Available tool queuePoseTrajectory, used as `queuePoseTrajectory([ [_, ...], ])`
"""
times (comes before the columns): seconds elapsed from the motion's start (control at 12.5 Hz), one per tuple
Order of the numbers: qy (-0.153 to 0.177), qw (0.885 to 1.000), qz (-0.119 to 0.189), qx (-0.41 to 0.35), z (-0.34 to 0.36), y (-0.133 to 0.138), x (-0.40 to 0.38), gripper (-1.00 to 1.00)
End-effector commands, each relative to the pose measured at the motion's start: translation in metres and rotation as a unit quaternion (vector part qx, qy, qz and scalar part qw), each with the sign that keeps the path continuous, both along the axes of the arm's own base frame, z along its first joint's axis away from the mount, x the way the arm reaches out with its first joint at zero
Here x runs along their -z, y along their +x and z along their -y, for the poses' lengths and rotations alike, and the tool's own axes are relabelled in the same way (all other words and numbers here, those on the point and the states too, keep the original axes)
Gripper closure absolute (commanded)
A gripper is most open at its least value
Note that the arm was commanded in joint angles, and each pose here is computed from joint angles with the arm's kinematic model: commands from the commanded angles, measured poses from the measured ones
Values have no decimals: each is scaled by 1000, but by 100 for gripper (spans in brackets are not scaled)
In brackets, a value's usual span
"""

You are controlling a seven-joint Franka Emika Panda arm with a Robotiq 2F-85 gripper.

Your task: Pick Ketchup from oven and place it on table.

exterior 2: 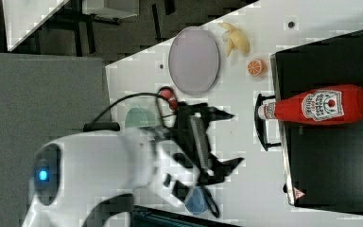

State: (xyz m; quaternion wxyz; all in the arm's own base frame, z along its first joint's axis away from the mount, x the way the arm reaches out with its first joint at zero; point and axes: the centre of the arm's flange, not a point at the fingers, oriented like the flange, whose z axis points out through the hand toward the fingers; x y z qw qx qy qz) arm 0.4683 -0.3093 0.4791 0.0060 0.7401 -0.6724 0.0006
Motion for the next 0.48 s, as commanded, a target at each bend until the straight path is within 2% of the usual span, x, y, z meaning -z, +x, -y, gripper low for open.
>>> queuePoseTrajectory([
  [0.08, -38, 998, 34, 36, 37, 1, -17, -100],
  [0.32, -76, 995, 23, 53, 68, 21, 11, -100],
  [0.48, -81, 994, 23, 68, 82, 31, 35, -100],
])
